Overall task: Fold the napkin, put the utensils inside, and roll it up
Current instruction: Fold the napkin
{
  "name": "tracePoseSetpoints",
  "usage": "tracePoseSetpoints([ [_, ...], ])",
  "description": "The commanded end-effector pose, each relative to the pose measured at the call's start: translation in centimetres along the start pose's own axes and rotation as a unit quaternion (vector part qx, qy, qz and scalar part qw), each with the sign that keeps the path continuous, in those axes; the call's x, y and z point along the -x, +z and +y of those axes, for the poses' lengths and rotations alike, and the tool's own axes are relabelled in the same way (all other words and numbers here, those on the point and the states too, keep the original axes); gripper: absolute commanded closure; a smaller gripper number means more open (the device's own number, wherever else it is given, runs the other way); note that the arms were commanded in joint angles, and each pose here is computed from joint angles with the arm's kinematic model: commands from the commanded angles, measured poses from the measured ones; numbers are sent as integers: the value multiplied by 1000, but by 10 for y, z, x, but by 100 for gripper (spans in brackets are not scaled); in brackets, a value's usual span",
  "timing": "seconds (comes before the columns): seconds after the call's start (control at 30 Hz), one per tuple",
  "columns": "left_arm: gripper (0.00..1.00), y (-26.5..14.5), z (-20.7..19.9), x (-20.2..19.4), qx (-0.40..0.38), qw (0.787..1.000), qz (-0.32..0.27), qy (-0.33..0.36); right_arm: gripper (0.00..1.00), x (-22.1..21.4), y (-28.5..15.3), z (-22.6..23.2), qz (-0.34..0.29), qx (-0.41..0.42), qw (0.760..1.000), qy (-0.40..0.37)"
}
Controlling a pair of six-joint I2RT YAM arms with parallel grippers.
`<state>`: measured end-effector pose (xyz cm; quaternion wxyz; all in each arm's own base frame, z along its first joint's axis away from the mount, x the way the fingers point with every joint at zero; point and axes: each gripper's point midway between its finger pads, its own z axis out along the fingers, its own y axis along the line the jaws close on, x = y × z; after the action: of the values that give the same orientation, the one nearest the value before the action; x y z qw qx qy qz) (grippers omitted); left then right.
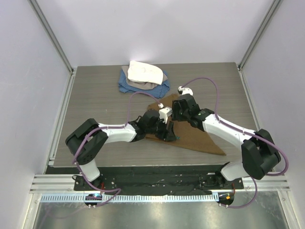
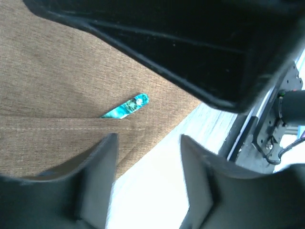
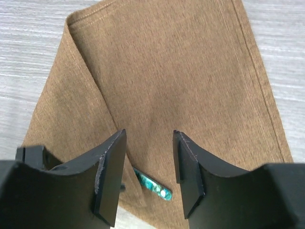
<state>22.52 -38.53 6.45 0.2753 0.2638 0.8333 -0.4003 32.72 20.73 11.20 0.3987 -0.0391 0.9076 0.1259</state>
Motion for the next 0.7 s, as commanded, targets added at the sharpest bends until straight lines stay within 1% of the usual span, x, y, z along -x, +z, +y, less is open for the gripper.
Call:
tracePoseSetpoints([
  [0.0, 33, -9, -32, 36, -37, 999, -34, 18, 48, 18, -21, -8, -23, 6, 999, 43],
  [0.1, 26, -19, -33, 46, -24, 999, -41, 24, 47, 7, -25, -22, -8, 3, 998, 55],
  [0.13, 25, -27, -33, 54, -11, 998, -54, 30, 46, 6, -24, -31, -6, -3, 998, 62],
  [0.17, 25, -31, -28, 52, 4, 998, -51, 31, 46, 3, -24, -33, 1, 1, 998, 65],
  [0.23, 22, -45, -18, 63, 32, 997, -68, 26, 46, -6, -19, -38, 16, 0, 998, 65],
  [0.33, 21, -63, 19, 69, 111, 990, -82, -3, 46, -13, -10, -37, 36, 1, 998, 58],
  [0.37, 21, -72, 36, 76, 157, 982, -100, -8, 47, -14, -7, -37, 41, 1, 998, 56],
  [0.43, 20, -85, 65, 75, 212, 972, -103, -23, 47, -14, -3, -34, 46, 6, 997, 55],
  [0.47, 21, -96, 85, 81, 247, 961, -116, -37, 47, -13, -2, -34, 45, 7, 997, 56],
  [0.53, 22, -103, 105, 81, 270, 952, -125, -70, 47, -12, -1, -32, 44, 12, 997, 55],
  [0.57, 22, -111, 124, 83, 282, 945, -134, -92, 47, -12, 0, -32, 44, 12, 997, 55],
  [0.6, 25, -111, 130, 81, 277, 945, -136, -111, 47, -11, -1, -30, 44, 17, 997, 56],
  [0.67, 27, -115, 144, 89, 279, 939, -156, -124, 47, -14, 0, -29, 48, 20, 997, 56],
])
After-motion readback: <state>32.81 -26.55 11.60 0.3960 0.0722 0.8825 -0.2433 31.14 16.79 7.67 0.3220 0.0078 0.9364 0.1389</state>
